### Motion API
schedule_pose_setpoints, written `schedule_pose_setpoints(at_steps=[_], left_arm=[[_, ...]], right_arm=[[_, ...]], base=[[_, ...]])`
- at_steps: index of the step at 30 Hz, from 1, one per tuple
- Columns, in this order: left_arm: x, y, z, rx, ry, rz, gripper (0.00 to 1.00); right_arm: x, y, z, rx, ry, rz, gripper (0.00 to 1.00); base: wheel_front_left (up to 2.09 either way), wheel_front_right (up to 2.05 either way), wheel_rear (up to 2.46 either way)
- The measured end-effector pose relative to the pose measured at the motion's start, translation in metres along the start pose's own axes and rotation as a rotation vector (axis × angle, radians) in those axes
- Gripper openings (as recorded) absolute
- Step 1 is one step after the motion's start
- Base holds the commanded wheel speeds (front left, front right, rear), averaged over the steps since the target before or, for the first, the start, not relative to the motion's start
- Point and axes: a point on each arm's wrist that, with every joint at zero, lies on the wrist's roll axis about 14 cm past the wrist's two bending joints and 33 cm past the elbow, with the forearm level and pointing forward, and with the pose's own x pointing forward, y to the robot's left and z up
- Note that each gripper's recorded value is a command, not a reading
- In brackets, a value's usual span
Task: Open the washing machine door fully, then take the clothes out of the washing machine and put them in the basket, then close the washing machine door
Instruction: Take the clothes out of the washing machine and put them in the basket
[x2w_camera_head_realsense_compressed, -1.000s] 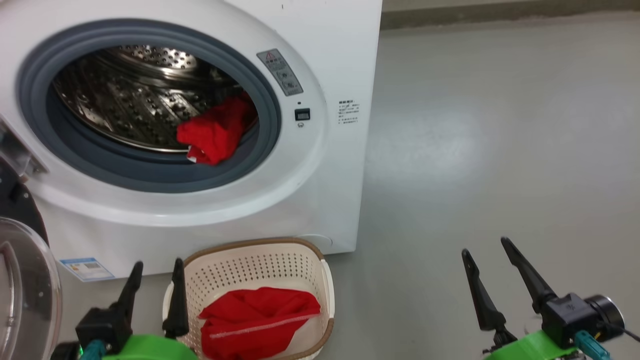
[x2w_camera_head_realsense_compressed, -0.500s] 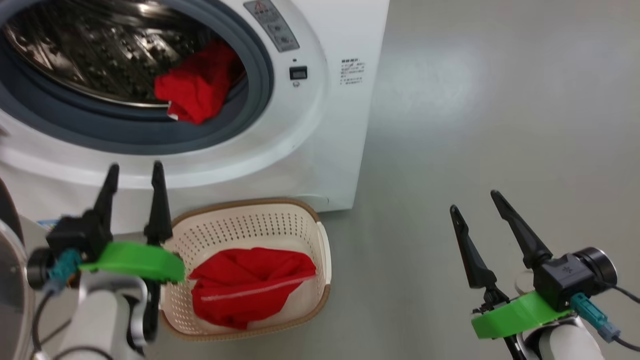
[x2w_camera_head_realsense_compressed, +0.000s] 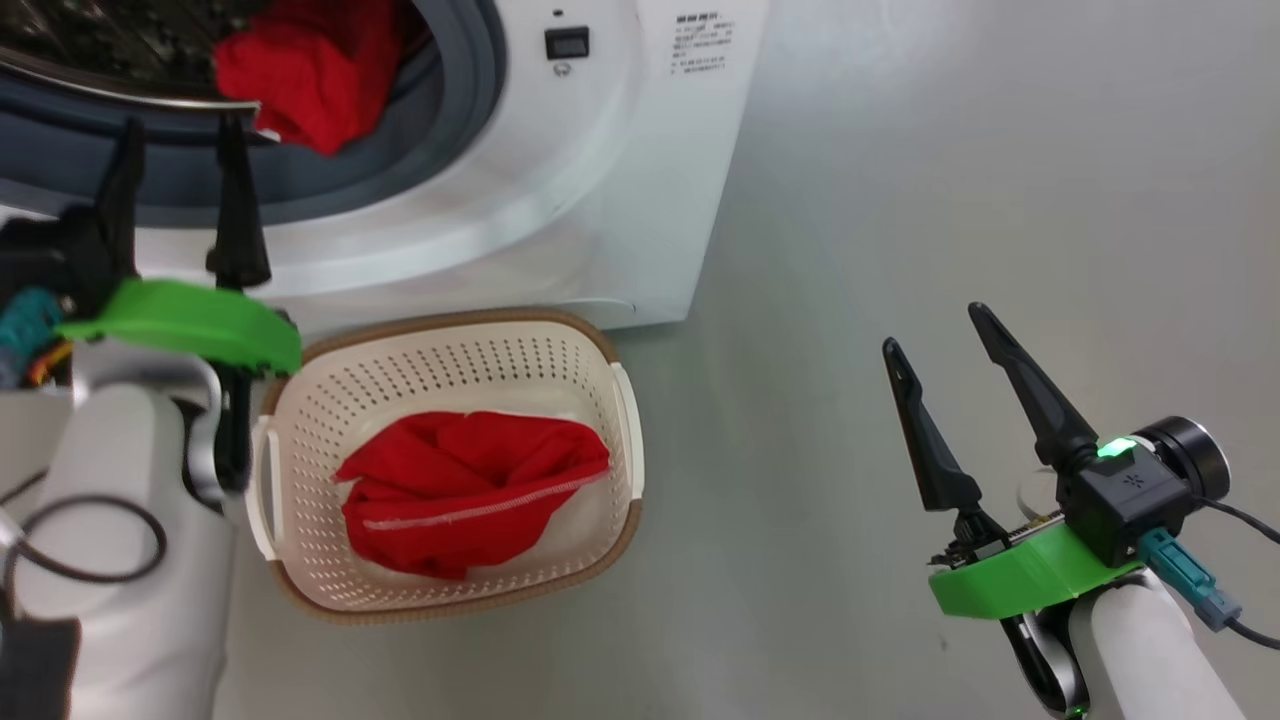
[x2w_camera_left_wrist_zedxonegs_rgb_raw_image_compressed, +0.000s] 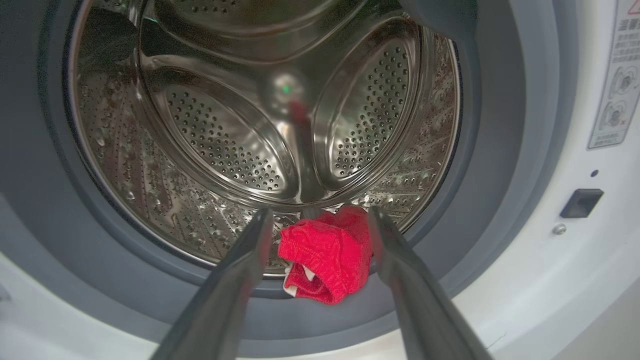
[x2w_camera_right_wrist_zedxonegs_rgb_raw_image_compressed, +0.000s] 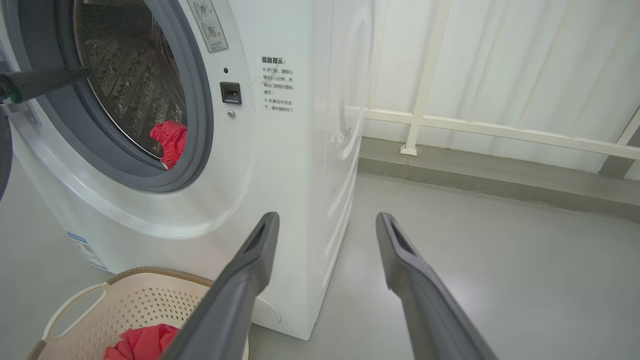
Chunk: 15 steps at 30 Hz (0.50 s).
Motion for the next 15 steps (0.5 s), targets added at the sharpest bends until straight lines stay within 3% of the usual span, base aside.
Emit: schedule_pose_setpoints(at_steps=[15], left_arm=[[0.085, -0.007, -0.019, -0.021, 0.044, -0.029, 1.00]], right_arm=[[0.018, -0.002, -0.038, 0.008, 0.083, 0.021, 1.00]], base=[[0.00, 0.00, 0.00]])
